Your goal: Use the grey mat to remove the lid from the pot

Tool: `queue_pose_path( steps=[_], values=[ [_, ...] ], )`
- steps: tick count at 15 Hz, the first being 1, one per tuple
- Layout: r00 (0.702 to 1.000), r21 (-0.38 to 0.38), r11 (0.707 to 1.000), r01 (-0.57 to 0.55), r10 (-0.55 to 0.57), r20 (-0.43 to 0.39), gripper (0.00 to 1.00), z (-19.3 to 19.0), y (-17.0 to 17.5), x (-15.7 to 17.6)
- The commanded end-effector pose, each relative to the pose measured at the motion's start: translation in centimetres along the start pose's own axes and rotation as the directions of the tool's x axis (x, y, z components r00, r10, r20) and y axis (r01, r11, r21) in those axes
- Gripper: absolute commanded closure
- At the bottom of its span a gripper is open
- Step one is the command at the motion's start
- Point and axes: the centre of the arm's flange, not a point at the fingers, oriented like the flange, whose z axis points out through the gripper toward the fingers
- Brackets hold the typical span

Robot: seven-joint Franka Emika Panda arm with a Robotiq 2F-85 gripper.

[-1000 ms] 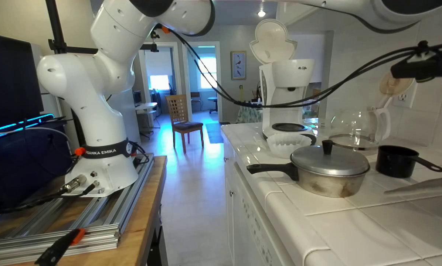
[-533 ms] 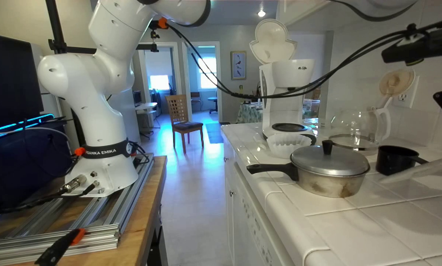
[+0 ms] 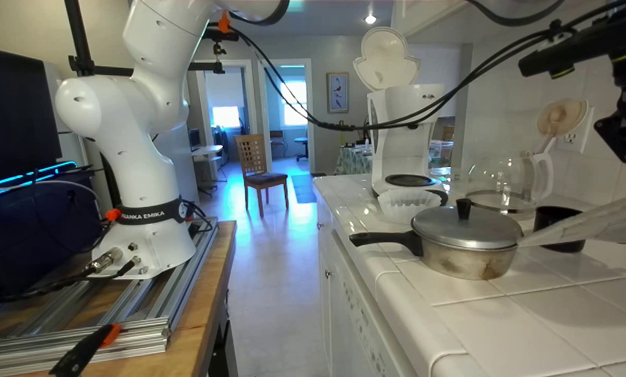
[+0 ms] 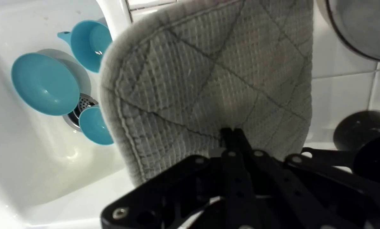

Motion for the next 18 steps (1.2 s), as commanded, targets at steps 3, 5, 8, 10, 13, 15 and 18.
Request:
queue_pose_path(
  steps=[3,5,8,10,13,15,18],
  values=[
    [0.999,-0.041,0.999,-0.015,0.017,0.039,1.0,-1.2,-1.4,-3.4],
    [0.999,-0.039,0.999,-0.017,0.019,0.039,1.0,-1.4,-1.5,-4.0],
    [1.0,-0.045,0.999,-0.023,0.024,0.02,1.0,-2.2,-1.6,-4.9],
    [1.0,-0.048,0.999,-0.022,0.022,-0.002,1.0,-2.9,-1.9,-5.5],
    [0.999,-0.044,0.999,-0.008,0.007,-0.033,1.0,-3.8,-2.4,-5.7],
    [0.999,-0.045,0.999,-0.001,-0.001,-0.048,1.0,-4.5,-3.0,-6.0],
    [0.998,-0.047,0.999,0.01,-0.013,-0.068,1.0,-5.4,-3.5,-6.2]
  ],
)
